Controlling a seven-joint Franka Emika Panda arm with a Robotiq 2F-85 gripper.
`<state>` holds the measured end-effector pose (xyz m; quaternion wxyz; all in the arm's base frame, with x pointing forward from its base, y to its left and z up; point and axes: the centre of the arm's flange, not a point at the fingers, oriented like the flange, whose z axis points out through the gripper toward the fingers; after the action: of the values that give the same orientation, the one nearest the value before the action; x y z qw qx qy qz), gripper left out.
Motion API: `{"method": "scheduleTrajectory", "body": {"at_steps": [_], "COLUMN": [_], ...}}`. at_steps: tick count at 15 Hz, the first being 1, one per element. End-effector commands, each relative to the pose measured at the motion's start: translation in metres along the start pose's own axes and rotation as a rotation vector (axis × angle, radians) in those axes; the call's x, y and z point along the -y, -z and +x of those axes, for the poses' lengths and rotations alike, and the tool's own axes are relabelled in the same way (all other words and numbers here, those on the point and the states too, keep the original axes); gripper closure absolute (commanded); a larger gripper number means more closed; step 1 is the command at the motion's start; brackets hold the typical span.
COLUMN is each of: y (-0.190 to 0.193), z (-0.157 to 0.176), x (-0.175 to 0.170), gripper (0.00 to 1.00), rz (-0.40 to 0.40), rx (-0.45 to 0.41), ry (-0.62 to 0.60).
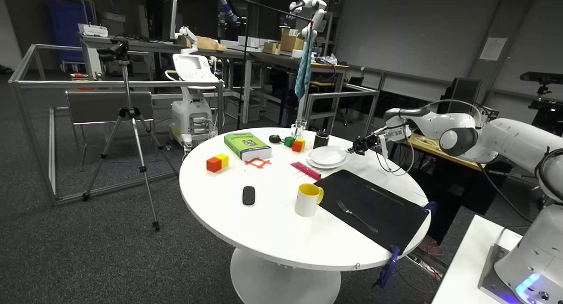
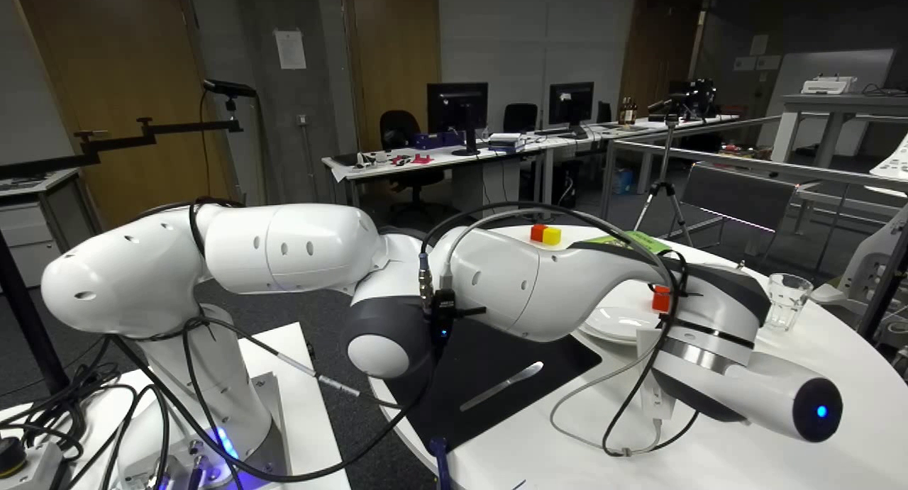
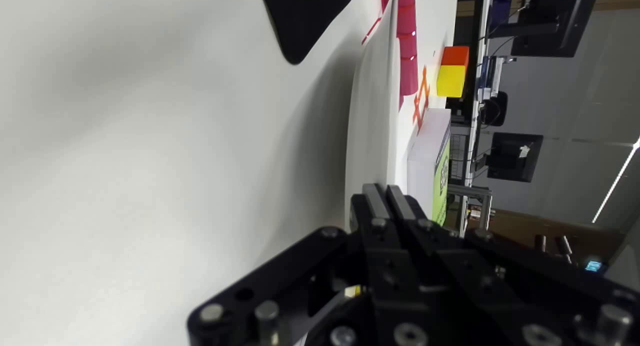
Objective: Move the plates backwards
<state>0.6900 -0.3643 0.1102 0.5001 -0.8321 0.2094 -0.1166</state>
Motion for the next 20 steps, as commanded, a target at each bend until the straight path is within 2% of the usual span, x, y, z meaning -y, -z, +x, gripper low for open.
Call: {"method": "scheduleTrajectory", "body": {"at_steps": [1, 20], "y": [0.005, 0.004], "z": [0.04, 0.038], "x": [-0.001, -0.03], "gripper": [0.99, 0.99], "rz": [0.064, 0.086], "rx": [-0.029, 0.007], "ry": [-0.012, -0.055]}}
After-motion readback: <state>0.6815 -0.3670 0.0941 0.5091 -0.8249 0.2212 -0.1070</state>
